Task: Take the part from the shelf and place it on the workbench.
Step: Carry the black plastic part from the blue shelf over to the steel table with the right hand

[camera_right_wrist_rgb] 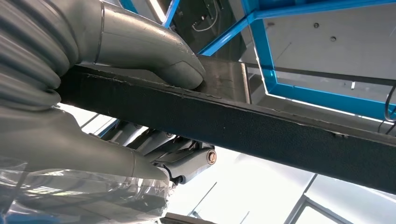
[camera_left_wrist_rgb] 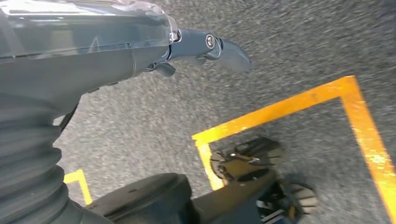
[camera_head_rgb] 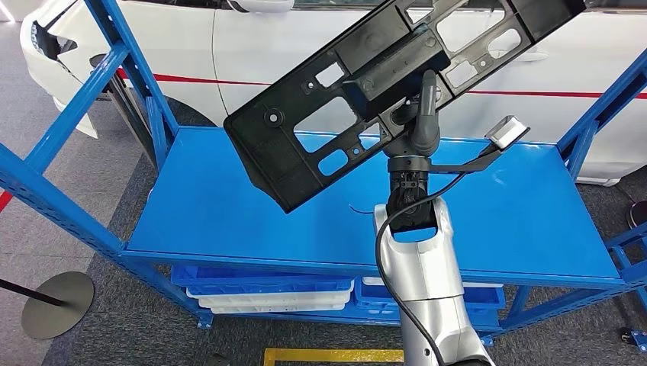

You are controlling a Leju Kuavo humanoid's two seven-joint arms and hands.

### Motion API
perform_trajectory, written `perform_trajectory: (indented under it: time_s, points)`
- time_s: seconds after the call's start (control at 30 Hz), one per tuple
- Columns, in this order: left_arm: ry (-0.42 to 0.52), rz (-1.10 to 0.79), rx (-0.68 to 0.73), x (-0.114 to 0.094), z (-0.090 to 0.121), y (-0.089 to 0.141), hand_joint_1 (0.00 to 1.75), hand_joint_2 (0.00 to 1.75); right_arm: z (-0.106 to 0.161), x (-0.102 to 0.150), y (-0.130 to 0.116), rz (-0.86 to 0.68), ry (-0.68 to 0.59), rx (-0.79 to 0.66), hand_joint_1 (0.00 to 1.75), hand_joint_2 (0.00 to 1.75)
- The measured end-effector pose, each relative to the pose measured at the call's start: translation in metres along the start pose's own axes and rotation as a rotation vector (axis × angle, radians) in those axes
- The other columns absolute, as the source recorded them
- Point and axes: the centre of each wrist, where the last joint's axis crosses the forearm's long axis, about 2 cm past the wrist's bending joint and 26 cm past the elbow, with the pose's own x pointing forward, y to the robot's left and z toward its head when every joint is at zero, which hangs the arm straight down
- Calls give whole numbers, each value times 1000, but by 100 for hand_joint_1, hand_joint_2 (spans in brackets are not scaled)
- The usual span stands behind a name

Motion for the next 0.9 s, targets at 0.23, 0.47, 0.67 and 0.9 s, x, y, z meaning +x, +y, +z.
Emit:
perform_trajectory:
  time_s: [0.23,0.47,0.67,0.9]
  points:
    - [23,-18,-8,1,0,0,0,175,0,-1,1,2,-3,4,175,175]
    - [50,-30,-16,-1,0,-1,0,175,2,-2,0,13,-7,-1,175,175]
    - [57,-35,-19,-2,1,-2,0,175,2,-2,1,49,-24,1,175,175]
    - [58,-46,-31,-2,1,-2,0,175,3,-3,1,80,-42,7,175,175]
